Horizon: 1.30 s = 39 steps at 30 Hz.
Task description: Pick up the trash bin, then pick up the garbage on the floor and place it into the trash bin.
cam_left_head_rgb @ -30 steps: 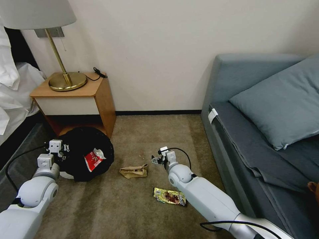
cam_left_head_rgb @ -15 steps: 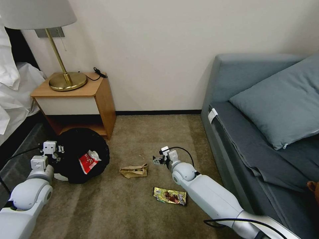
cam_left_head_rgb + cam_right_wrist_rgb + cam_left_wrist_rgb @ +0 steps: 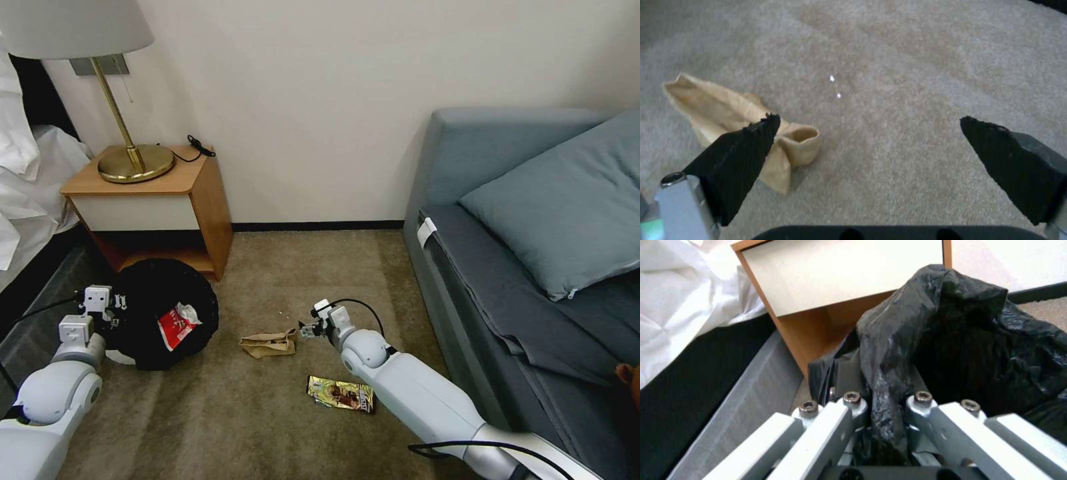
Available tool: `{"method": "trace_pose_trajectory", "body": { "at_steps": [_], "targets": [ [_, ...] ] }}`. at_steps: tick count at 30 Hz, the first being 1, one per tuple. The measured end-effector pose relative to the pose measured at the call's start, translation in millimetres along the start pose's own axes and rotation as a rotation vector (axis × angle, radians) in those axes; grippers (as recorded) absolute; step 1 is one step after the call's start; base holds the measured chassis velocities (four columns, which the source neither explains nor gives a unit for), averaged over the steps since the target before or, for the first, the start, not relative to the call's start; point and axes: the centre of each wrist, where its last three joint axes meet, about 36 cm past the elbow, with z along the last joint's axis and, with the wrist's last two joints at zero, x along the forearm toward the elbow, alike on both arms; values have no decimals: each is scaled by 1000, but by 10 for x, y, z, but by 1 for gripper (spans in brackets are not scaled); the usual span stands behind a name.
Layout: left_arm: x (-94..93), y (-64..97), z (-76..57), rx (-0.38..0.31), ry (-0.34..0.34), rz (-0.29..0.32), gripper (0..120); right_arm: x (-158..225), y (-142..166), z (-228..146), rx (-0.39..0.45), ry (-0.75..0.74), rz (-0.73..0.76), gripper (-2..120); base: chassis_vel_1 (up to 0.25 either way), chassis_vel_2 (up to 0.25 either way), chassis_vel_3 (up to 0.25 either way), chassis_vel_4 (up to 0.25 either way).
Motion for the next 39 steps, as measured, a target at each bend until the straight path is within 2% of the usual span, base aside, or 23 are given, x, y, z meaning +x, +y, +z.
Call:
{"method": "trace_pose_trajectory", "body": {
  "at_steps": [2,4,9,14,15,20,25,39],
  "targets": [
    [1,-1,10,1,1,0,4,4,4,16,12,2,-6,100,0,0,0,0],
    [-3,5,59,4,5,-3,4,43,18,90,81,1,-50,100,0,0,0,0],
    [-23,9,107,3,14,-5,4,136,1,110,132,7,-63,100,0,0,0,0],
    [-61,11,113,-2,16,-2,4,457,-222,279,165,75,-70,100,0,0,0,0],
    [-87,20,96,-5,12,-3,4,618,-346,415,183,113,-62,100,0,0,0,0],
    [-138,-12,78,-6,8,5,4,871,-367,669,186,162,-68,100,0,0,0,0],
    [-189,-116,76,0,6,21,4,1031,-191,1063,154,200,-83,100,0,0,0,0],
    [-197,-284,93,-4,8,46,4,1165,-96,1444,151,208,-87,100,0,0,0,0]
  ]
}}
